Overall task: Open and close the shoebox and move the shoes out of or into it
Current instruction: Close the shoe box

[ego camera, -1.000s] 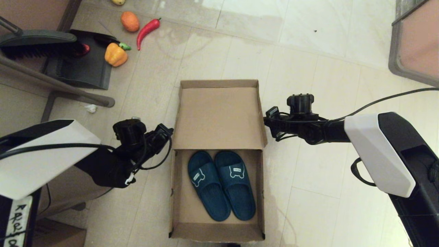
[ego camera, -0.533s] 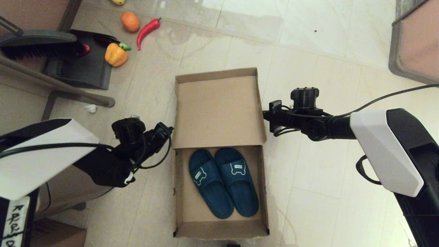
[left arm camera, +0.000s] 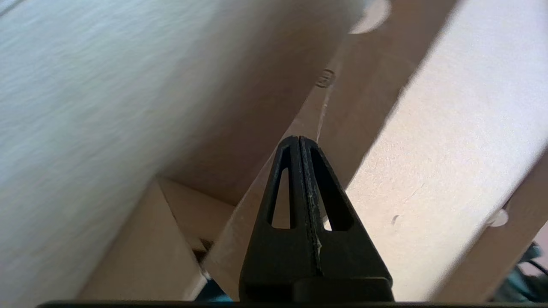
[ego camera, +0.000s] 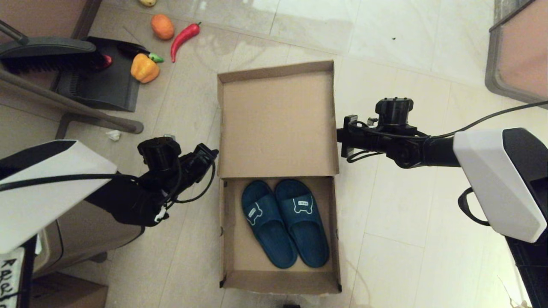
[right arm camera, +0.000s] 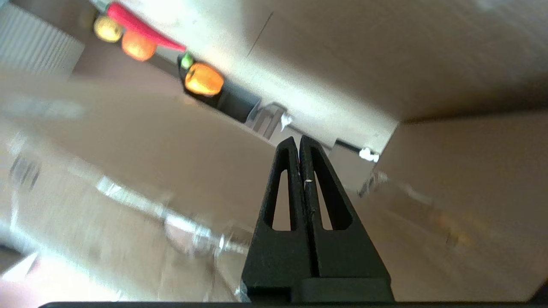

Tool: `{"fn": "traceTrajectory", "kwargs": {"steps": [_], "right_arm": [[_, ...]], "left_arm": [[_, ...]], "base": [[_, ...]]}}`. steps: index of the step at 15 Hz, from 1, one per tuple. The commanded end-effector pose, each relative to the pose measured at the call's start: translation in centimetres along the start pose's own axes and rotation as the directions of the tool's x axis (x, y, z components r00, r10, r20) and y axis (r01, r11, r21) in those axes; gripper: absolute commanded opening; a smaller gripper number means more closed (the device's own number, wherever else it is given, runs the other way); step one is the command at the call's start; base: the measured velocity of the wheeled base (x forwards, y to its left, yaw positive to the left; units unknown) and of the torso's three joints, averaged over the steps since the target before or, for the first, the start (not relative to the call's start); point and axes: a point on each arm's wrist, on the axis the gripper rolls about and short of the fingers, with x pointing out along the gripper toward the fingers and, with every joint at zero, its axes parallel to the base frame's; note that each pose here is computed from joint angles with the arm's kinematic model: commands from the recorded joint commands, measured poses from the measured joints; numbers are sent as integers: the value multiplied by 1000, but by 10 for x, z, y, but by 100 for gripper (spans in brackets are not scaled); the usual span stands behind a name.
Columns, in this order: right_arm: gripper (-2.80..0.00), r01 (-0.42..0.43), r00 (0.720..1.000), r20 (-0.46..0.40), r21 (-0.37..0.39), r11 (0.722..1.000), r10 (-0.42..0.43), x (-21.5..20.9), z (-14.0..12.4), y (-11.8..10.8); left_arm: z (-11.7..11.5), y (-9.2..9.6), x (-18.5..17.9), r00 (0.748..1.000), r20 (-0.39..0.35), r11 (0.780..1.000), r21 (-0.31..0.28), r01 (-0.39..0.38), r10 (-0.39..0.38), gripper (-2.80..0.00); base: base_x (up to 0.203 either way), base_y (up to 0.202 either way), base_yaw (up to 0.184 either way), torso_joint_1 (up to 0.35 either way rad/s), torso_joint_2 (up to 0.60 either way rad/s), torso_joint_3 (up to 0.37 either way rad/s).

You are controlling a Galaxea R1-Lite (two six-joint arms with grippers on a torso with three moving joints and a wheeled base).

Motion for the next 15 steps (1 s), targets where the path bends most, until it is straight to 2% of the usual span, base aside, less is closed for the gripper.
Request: {"fn": "traceTrajectory", "kwargs": {"steps": [1,4,10,15], "right_arm": [[-280,-13,1000,-11,0,1000,13,-6,3,7],[-280,-22,999,-25,-5,1000,22,-15,10,11],[-280,-76,994,-88,-47,996,72,-43,28,31],[-280,-95,979,-183,-47,994,85,-57,25,49]], "left_arm": [[9,-19,-4,999,24,999,1,41,-41,-280],[14,-37,-11,997,32,998,4,69,-69,-280],[28,-57,-22,995,49,996,7,87,-88,-280],[30,-62,-25,994,54,995,9,95,-96,-280]], "base": [[0,0,0,0,0,0],[0,0,0,0,0,0],[0,0,0,0,0,0],[0,0,0,0,0,0]]}}
